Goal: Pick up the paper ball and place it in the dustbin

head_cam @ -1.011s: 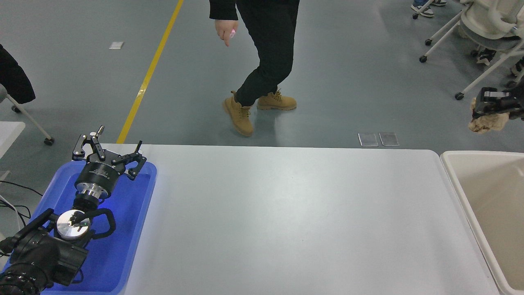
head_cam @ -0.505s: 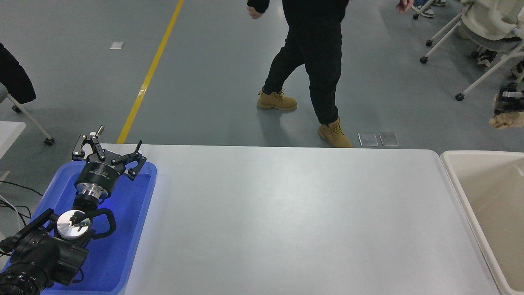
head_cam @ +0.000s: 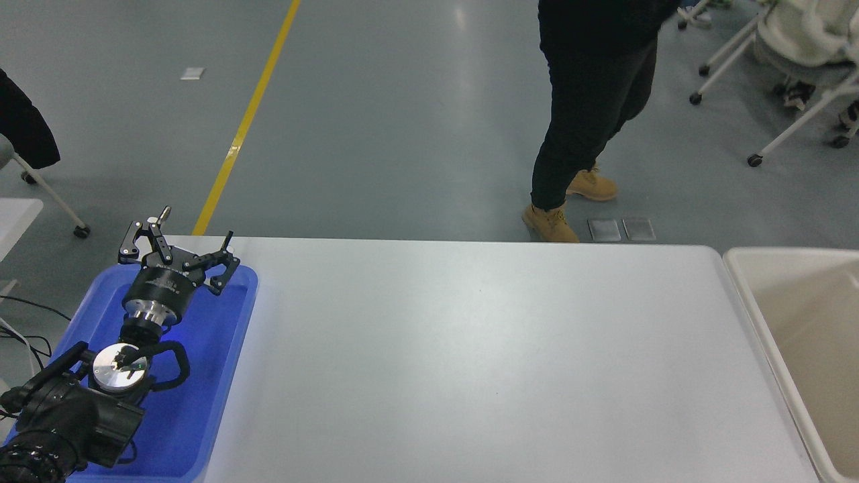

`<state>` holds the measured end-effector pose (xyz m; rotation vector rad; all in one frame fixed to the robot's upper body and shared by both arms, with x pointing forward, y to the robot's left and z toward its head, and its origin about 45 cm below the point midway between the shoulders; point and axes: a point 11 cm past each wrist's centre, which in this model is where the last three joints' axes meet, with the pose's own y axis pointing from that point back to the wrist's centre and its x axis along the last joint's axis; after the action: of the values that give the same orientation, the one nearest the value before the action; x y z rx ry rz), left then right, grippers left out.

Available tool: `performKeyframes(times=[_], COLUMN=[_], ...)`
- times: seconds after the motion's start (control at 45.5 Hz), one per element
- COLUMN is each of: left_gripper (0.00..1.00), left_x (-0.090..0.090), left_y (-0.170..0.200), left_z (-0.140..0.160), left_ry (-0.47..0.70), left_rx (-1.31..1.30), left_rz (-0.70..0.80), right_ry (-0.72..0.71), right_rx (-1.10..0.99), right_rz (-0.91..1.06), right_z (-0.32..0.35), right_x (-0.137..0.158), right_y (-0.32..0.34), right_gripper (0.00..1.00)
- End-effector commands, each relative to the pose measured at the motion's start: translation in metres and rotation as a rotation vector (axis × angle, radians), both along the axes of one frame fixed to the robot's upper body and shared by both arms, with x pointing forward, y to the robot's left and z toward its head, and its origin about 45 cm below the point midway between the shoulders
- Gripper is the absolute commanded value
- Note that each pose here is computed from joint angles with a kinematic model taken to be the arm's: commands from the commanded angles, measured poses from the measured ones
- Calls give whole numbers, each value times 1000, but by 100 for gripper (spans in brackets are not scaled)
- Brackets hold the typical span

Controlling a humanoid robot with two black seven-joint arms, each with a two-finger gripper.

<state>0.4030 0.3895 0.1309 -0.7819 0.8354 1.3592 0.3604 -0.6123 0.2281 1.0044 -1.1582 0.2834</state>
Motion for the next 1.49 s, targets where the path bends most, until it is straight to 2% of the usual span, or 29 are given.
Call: performKeyframes(times=[0.0, 0.22, 0.747, 0.769, 0.857, 0.879, 0.901, 1.319, 1.473], left_gripper=[100, 100, 100, 100, 100, 100, 100, 100, 100], left_x=[0, 0, 0, 0, 0, 0, 0, 0, 0], left_y=[0, 0, 0, 0, 0, 0, 0, 0, 0], left_z=[-1, 0, 0, 0, -1, 0, 0, 0, 0], left_ry=[2, -1, 1, 1, 2, 0, -1, -1, -1], left_rx=[0, -1, 0, 0, 0, 0, 0, 0, -1], left_rz=[-1, -1, -1, -1, -1, -2, -2, -2, 1], right_ry=[-40, -12, -10, -7, -12, -11, -13, -21, -153], right_rx=[-6, 29, 73, 74, 72, 73, 73, 114, 238], right_rz=[-127, -175, -215, -215, -215, -215, -214, -212, -236], right_z=[-55, -105, -127, -128, -126, -127, -126, -126, -112], right_x=[-46, -72, -89, -89, -88, -88, -88, -78, -44], right_y=[-21, -10, -3, -3, -4, -4, -3, 4, 24], right_gripper=[0, 0, 0, 2, 80, 95, 100, 100, 100])
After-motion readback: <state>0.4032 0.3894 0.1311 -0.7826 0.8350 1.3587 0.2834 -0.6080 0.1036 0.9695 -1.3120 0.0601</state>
